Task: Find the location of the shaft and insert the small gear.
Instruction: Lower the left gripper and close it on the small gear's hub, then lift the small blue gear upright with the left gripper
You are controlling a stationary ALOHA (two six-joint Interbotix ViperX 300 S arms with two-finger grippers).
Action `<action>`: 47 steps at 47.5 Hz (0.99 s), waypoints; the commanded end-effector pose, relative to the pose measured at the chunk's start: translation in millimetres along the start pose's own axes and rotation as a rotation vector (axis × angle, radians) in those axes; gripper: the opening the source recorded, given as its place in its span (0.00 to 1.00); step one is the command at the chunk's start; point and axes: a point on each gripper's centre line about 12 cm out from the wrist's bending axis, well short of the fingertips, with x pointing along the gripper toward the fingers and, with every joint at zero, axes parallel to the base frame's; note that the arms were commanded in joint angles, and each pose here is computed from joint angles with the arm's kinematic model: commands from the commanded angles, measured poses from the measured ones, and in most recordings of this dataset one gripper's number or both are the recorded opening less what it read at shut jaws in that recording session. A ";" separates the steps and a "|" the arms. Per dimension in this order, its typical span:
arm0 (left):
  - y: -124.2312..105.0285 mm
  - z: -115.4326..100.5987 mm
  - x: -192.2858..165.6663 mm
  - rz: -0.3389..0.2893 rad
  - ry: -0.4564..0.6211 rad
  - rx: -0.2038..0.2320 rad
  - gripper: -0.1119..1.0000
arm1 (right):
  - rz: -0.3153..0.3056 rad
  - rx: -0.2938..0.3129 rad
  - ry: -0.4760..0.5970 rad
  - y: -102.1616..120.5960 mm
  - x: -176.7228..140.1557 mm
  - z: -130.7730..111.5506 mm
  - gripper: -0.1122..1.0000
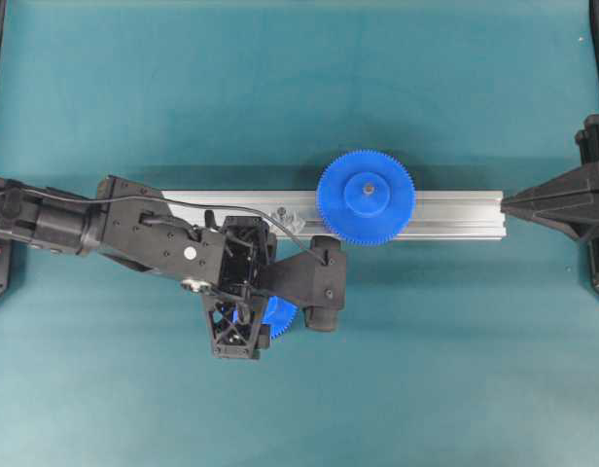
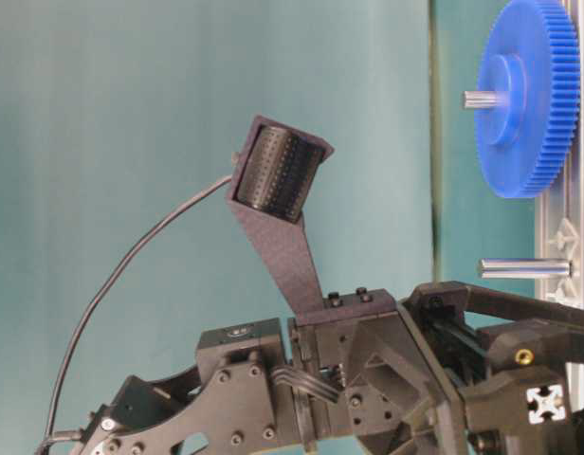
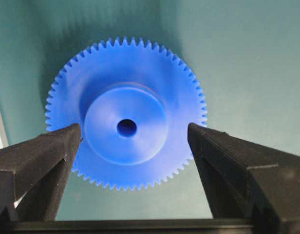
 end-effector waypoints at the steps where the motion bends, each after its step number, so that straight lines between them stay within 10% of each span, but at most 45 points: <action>1: -1.5 8.4 -9.7 -0.001 -0.037 0.005 0.94 | -0.001 0.011 -0.009 0.1 1.3 4.0 0.08; 47: 9.1 -1.8 17.2 0.012 0.009 0.002 0.94 | -0.001 0.012 -0.008 0.0 1.0 3.0 0.08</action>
